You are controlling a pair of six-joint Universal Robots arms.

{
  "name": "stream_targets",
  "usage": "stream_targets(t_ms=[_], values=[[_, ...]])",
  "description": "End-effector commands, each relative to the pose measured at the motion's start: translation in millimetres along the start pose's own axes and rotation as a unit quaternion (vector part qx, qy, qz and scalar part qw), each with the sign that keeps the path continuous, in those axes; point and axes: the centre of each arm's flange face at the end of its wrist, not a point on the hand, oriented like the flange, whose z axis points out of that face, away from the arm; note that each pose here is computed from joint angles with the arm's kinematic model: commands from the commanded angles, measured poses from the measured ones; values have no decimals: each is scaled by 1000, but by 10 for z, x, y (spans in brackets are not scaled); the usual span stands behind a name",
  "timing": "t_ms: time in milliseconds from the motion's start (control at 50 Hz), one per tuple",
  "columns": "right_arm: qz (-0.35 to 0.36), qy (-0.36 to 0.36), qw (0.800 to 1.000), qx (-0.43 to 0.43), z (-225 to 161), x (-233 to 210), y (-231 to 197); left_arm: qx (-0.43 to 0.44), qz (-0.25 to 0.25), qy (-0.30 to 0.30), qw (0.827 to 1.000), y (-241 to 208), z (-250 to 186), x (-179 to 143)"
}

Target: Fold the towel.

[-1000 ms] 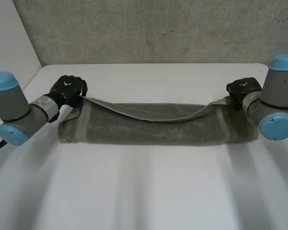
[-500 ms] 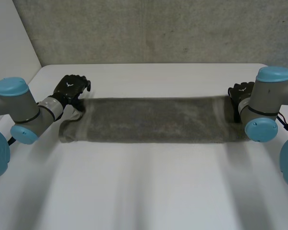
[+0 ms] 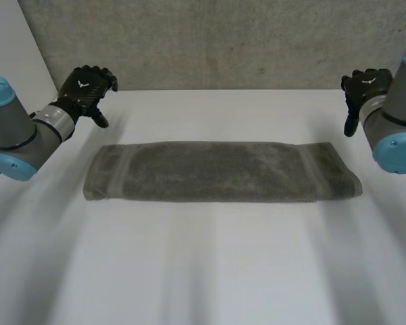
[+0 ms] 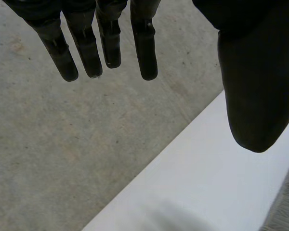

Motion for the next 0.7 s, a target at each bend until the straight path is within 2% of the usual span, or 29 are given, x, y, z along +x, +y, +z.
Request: stream_targets(t_ms=[20,80,180,280,320,380,540,700], values=[[-1,-49,999,-10,-348,-20,-21,-16,0,-1,1000,135,-50,12],[0,-78,997,-18,-471,-67,43,-33,-5,-4,999,206,-128,-10],[-3,-115,993,-38,-583,-169,196,-44,-18,2,999,30,-294,65],[-5,-135,988,-74,-650,-269,425,-66,-33,22,997,-96,-552,303],[-6,-136,987,-86,-657,-269,520,-77,-42,41,995,-191,-714,527],[0,-140,985,-103,-630,-267,724,-101,-52,39,993,-185,-875,672],[-2,-137,987,-89,-504,-320,985,-158,-96,19,982,-88,-1193,932],[-45,-135,986,-86,-413,-377,1153,-154,-124,18,980,-118,-1349,1030]])
